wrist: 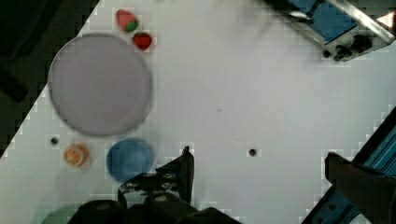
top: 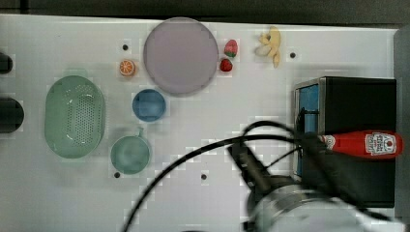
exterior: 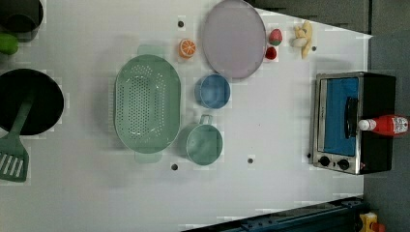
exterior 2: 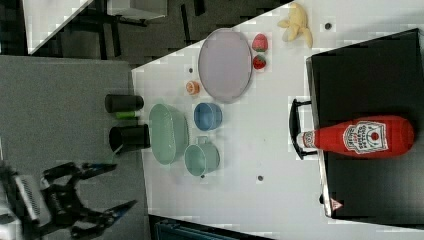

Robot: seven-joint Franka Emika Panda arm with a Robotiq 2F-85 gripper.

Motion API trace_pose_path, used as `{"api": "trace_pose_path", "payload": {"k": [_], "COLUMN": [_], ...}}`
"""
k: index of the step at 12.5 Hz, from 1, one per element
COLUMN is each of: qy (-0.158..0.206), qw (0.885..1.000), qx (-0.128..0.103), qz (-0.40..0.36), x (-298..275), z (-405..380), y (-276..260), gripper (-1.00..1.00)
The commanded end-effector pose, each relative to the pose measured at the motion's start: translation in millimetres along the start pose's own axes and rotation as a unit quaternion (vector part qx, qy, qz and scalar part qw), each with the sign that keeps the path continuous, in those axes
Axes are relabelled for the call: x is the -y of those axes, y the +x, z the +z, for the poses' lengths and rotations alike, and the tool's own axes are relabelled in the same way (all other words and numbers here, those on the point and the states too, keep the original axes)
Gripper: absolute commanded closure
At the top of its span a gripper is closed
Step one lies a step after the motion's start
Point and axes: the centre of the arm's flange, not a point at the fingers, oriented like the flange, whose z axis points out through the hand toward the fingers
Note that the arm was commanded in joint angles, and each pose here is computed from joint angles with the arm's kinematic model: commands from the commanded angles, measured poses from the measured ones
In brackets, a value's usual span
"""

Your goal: Pick Ketchup from oven and place it on table.

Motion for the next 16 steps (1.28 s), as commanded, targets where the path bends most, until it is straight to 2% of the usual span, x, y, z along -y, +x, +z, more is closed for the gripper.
{"api": "trace_pose_path", "payload": {"k": [1, 6, 10, 13, 15, 16], "qy": [-0.034, -0.019, -0.027, -0.038, -0.048, -0.048], "qw": [0.996, 0.987, 0.977, 0.967, 0.961, 0.959], "qx": [0.053, 0.036, -0.006, -0.046, -0.059, -0.055], "qz": [0.063, 0.156, 0.21, 0.246, 0.264, 0.275], "x": [-31, -80, -105, -131, -144, -147], "z": [64, 112, 167, 202, 224, 235], "y": [68, 155, 214, 254, 271, 275], "gripper": [-1.0, -1.0, -1.0, -1.0, -1.0, -1.0]}}
